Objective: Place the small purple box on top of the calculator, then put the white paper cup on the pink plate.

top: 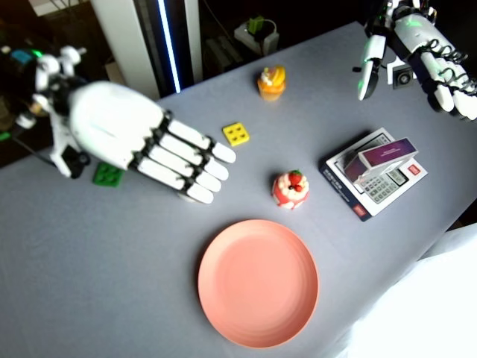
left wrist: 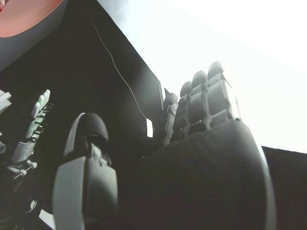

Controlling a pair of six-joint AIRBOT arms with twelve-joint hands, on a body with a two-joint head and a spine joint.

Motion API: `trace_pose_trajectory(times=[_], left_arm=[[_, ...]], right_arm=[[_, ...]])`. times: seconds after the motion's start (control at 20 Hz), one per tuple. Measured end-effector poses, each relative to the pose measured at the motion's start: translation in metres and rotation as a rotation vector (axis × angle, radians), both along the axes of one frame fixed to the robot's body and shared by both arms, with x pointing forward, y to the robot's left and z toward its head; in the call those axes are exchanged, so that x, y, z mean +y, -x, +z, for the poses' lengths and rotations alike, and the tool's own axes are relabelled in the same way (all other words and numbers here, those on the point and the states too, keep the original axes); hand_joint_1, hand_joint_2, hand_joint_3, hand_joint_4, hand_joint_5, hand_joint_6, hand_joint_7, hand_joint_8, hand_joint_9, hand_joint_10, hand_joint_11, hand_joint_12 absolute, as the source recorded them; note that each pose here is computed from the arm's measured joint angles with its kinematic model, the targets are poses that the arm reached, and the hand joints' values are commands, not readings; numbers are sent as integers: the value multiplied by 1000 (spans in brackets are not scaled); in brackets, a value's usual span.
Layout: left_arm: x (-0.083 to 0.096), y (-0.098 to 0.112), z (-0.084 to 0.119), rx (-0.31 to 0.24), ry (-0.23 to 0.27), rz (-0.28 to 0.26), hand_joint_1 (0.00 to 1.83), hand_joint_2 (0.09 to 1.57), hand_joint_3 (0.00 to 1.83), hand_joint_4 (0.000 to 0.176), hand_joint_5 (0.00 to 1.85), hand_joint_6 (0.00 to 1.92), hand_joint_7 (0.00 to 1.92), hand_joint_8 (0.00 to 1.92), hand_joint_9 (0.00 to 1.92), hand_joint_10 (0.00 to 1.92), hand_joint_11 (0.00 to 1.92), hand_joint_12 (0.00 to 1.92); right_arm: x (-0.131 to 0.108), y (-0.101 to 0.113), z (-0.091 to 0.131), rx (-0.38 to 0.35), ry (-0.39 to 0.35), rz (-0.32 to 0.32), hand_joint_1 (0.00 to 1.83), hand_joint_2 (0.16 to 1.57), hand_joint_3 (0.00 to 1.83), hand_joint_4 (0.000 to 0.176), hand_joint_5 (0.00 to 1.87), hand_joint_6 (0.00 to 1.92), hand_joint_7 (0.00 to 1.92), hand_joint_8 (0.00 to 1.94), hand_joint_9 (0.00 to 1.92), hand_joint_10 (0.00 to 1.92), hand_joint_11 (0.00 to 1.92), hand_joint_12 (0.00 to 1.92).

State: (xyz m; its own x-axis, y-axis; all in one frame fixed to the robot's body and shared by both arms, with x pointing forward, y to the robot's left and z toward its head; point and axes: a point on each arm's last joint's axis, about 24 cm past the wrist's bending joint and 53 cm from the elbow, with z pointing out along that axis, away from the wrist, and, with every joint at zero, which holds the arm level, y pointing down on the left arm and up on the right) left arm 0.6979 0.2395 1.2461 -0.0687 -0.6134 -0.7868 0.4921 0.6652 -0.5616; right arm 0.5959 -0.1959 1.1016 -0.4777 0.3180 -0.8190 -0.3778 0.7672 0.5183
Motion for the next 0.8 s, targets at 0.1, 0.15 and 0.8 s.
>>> trace_pose_trajectory(times=[0.1,0.15,0.8], left_arm=[[0,0,1,-3,4,-1,425,1263,9,49,17,6,0,0,0,0,0,0],[0,0,2,-5,6,-1,409,1259,6,62,15,4,0,0,0,0,0,0],[1,3,-5,15,17,-8,426,1304,11,57,22,2,0,0,0,0,0,0]], right_arm=[[-2,-3,-9,23,10,-10,900,1000,0,0,0,0,0,0,47,68,0,821],[-3,-3,-12,33,17,-13,985,1016,0,0,52,10,97,8,80,397,0,1424],[-4,-28,56,-141,-102,-32,1286,1105,5,0,223,1248,280,1395,237,1697,231,1921]])
